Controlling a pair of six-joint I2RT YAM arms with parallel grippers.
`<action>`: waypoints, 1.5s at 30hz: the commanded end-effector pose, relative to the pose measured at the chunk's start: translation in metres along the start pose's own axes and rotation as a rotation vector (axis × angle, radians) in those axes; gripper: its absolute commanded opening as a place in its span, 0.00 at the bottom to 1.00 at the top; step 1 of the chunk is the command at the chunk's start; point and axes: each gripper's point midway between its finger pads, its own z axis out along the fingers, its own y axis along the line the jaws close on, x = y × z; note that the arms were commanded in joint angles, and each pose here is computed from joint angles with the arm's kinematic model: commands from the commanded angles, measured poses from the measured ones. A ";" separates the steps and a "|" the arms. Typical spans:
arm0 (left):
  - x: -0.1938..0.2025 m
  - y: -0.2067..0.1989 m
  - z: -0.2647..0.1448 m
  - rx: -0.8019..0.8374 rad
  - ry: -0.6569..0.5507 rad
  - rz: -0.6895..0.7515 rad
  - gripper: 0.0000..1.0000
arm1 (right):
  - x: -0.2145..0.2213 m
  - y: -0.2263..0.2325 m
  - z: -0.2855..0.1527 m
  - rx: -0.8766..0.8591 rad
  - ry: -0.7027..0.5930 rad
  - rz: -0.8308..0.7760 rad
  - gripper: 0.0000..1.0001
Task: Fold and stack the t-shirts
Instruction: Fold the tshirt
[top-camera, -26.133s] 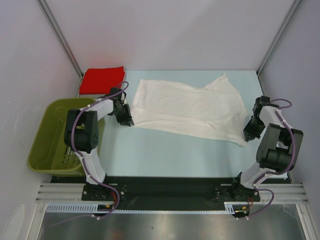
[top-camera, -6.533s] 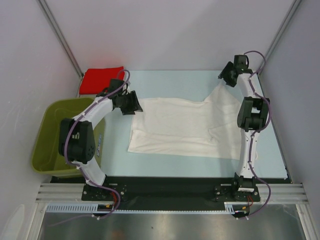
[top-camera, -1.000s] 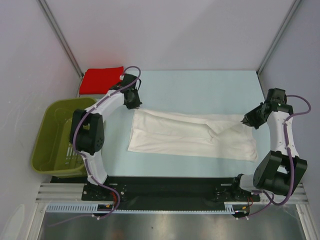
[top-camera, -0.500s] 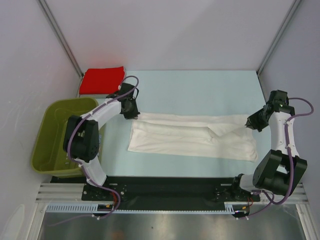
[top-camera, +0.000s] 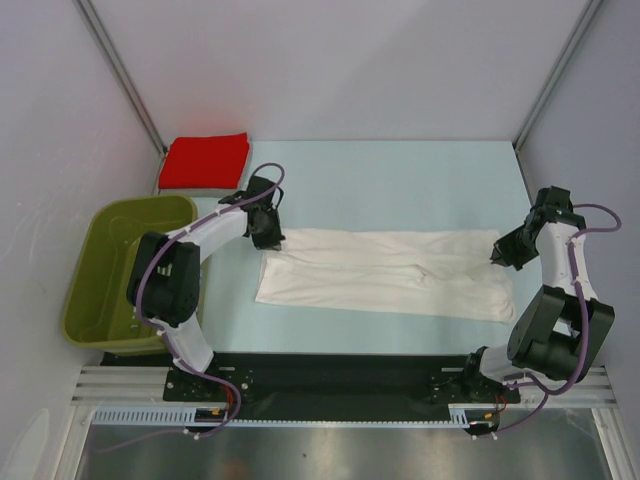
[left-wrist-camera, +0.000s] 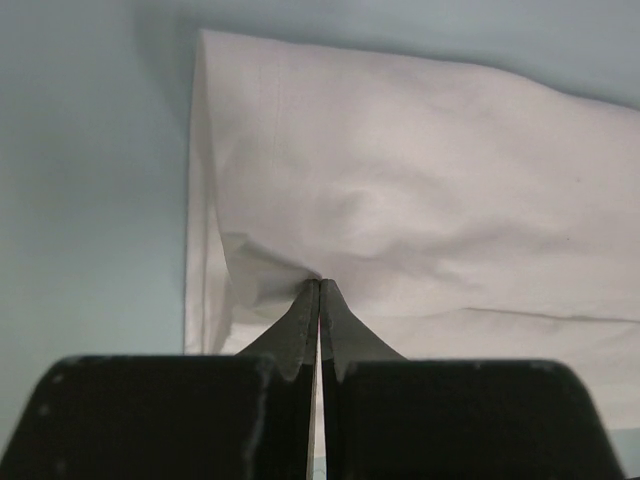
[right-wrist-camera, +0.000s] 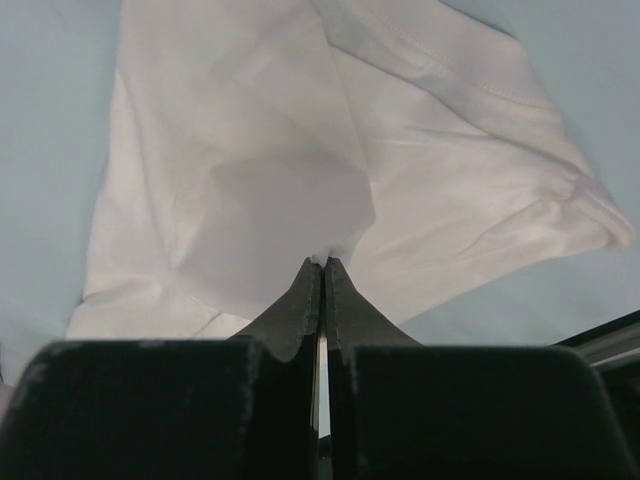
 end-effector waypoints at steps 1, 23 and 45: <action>-0.010 -0.009 -0.016 0.039 -0.057 0.001 0.00 | -0.002 -0.001 -0.001 -0.009 -0.011 -0.015 0.00; -0.009 0.007 -0.019 -0.033 -0.070 0.007 0.00 | 0.009 -0.013 -0.009 0.032 0.005 -0.040 0.00; -0.041 -0.046 -0.055 0.290 -0.136 0.055 0.42 | 0.043 -0.029 -0.011 0.061 0.067 -0.041 0.05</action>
